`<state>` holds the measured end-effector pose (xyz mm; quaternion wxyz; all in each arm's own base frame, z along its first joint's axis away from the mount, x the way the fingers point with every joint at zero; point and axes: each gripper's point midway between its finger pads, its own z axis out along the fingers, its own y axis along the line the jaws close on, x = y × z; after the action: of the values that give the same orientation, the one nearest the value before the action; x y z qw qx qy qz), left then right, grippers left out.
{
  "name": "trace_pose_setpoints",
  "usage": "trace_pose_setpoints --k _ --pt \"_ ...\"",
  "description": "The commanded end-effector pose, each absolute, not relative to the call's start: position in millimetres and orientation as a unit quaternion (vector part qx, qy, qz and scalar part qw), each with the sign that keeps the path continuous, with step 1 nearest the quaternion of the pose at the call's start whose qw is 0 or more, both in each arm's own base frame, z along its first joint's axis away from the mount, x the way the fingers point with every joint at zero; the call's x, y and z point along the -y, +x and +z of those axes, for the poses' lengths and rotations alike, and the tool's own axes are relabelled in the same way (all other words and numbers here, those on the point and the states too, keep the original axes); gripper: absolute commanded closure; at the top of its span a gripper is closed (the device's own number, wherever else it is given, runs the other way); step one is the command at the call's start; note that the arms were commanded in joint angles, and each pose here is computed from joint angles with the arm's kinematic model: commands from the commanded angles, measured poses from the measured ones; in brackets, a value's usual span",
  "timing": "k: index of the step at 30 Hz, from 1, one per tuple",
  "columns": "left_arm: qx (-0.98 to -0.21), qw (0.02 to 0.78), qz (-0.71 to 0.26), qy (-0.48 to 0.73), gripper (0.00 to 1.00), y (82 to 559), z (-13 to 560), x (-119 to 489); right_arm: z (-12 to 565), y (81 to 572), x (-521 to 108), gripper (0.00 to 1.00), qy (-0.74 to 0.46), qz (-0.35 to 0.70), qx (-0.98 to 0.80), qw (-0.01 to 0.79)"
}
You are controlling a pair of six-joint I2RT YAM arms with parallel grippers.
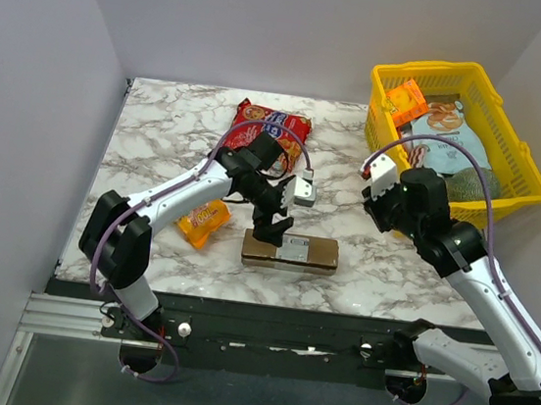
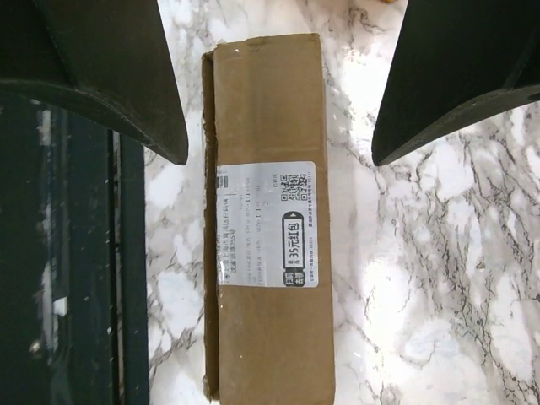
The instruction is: Unpack the express box
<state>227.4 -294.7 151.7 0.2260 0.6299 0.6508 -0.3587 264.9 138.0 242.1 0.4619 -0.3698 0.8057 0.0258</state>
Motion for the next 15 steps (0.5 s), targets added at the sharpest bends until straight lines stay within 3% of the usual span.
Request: trace_pose_setpoints --k 1,15 --pt "-0.673 0.250 -0.253 0.648 0.02 248.4 153.4 281.7 250.5 262.4 -139.2 0.99 -0.323 0.063 -0.805 0.494" --pt "-0.652 0.256 -0.258 0.665 0.01 251.0 144.3 312.2 193.1 224.8 -139.7 1.00 -0.297 0.133 -0.836 0.442"
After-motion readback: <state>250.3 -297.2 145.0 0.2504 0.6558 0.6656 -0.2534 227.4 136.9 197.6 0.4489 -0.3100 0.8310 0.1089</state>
